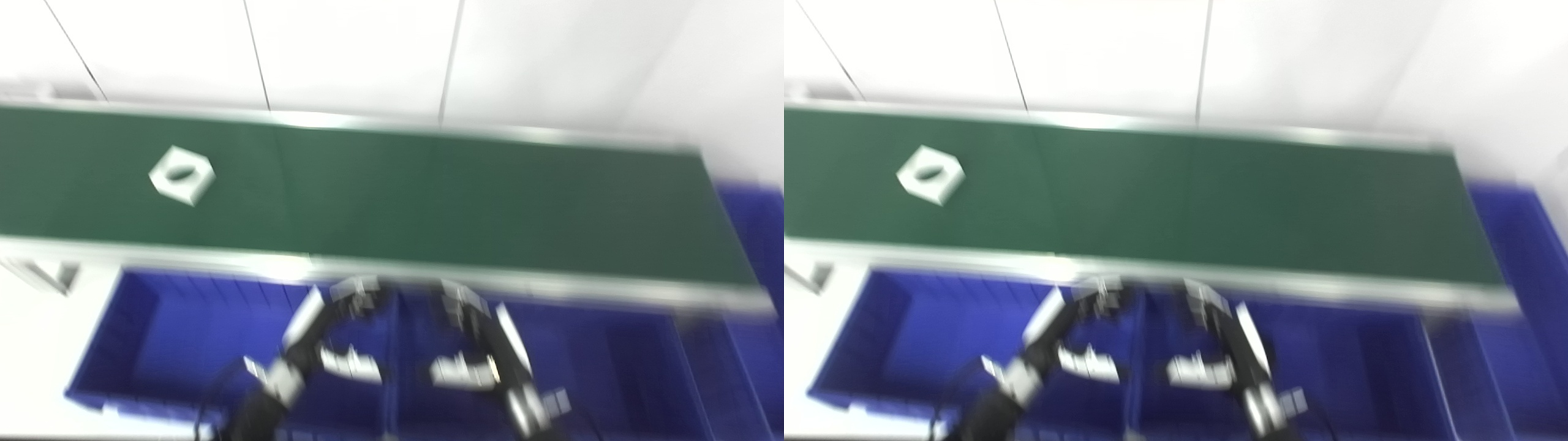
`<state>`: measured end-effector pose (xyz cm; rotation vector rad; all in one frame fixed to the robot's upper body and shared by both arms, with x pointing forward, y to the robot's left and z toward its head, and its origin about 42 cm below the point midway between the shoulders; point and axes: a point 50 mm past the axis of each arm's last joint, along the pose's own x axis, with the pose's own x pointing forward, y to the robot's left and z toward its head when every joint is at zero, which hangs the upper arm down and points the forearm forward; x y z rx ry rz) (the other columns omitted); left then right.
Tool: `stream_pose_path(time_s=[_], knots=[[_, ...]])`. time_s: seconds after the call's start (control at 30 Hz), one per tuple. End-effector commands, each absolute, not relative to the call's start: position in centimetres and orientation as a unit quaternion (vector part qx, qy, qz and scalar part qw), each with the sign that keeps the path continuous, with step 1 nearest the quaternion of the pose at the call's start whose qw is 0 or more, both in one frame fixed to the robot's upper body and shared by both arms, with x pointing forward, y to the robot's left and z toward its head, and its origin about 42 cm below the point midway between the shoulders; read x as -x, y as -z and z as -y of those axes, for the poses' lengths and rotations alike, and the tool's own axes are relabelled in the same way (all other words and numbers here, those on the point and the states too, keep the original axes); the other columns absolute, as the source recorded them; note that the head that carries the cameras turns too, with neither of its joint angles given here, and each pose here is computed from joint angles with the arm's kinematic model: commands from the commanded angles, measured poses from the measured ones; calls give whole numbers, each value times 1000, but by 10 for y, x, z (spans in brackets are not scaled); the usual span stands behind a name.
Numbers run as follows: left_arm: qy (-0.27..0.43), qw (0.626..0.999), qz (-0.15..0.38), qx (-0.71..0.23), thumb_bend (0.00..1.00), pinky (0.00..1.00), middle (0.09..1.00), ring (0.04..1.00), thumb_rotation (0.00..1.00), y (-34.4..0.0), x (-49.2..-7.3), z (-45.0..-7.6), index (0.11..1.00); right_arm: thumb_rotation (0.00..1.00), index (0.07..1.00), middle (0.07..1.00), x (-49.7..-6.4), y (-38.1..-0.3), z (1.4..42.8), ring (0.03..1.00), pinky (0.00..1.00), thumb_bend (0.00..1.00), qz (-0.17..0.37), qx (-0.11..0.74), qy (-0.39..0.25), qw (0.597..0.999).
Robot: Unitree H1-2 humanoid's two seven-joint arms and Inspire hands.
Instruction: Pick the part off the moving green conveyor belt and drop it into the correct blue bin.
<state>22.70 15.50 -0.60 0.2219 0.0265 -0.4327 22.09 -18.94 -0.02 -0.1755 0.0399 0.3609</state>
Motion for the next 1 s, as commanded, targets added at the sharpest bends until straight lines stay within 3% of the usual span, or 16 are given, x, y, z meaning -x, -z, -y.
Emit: stream_pose_path(time_s=[0.0, 0.97], knots=[[211, 971, 24, -110, 830, 638, 751, 703, 0, -4, -239, -146, 760, 182, 765, 851, -231, -9, 190, 755, 650, 845, 14, 78, -177, 981], [208, 971, 23, -120, 837, 656, 756, 703, 16, 4, -244, -123, 774, 185, 777, 861, -239, -6, 208, 752, 641, 818, 5, 85, -177, 980]])
